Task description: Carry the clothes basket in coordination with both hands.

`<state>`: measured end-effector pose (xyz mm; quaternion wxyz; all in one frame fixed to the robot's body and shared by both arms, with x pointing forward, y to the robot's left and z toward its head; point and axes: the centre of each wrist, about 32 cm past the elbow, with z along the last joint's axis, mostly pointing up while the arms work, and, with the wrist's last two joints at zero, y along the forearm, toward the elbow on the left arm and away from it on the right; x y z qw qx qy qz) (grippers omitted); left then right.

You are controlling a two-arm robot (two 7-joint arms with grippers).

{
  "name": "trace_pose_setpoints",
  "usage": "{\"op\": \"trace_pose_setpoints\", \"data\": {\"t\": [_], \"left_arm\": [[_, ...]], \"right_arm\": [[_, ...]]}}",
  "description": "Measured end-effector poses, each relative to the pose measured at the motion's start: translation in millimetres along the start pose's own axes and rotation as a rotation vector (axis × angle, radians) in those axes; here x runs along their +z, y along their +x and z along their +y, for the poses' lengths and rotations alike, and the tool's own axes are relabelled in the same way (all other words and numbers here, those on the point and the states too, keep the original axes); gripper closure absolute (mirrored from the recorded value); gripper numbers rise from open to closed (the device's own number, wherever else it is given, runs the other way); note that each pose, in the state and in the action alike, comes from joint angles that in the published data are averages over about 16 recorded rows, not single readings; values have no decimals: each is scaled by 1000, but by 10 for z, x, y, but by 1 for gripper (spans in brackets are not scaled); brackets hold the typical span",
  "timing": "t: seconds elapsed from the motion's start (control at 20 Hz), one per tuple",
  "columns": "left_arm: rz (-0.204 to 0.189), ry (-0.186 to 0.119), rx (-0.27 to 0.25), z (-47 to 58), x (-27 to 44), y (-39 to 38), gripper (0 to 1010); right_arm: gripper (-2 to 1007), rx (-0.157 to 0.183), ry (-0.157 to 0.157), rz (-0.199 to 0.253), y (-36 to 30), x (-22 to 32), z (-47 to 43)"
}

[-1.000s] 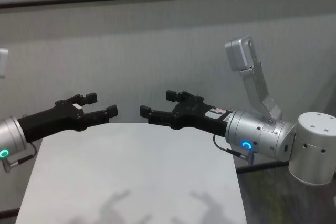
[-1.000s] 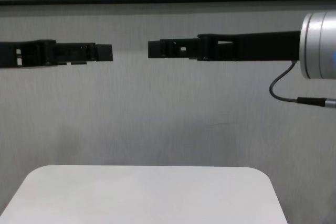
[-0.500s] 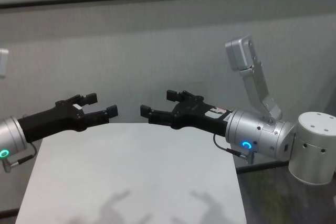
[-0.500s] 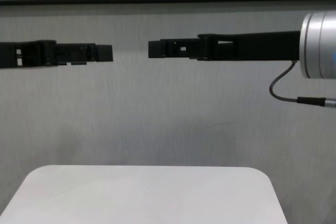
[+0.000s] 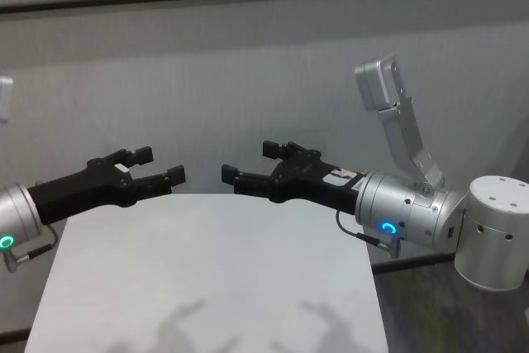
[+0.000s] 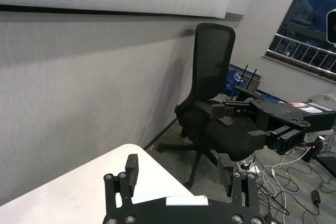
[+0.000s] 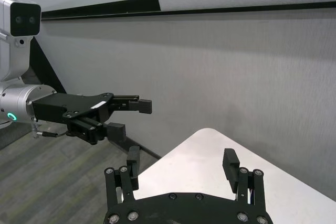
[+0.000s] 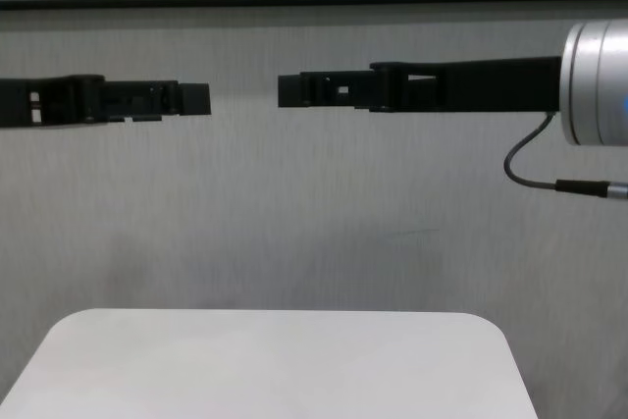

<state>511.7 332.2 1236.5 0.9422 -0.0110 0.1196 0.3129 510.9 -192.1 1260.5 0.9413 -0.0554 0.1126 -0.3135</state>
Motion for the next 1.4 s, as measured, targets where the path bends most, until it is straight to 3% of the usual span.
{"op": "trace_pose_setpoints", "data": {"t": [1.4], "left_arm": [[2, -1, 0, 1, 0, 1, 10]], "right_arm": [[5, -2, 1, -2, 1, 3, 0]]}}
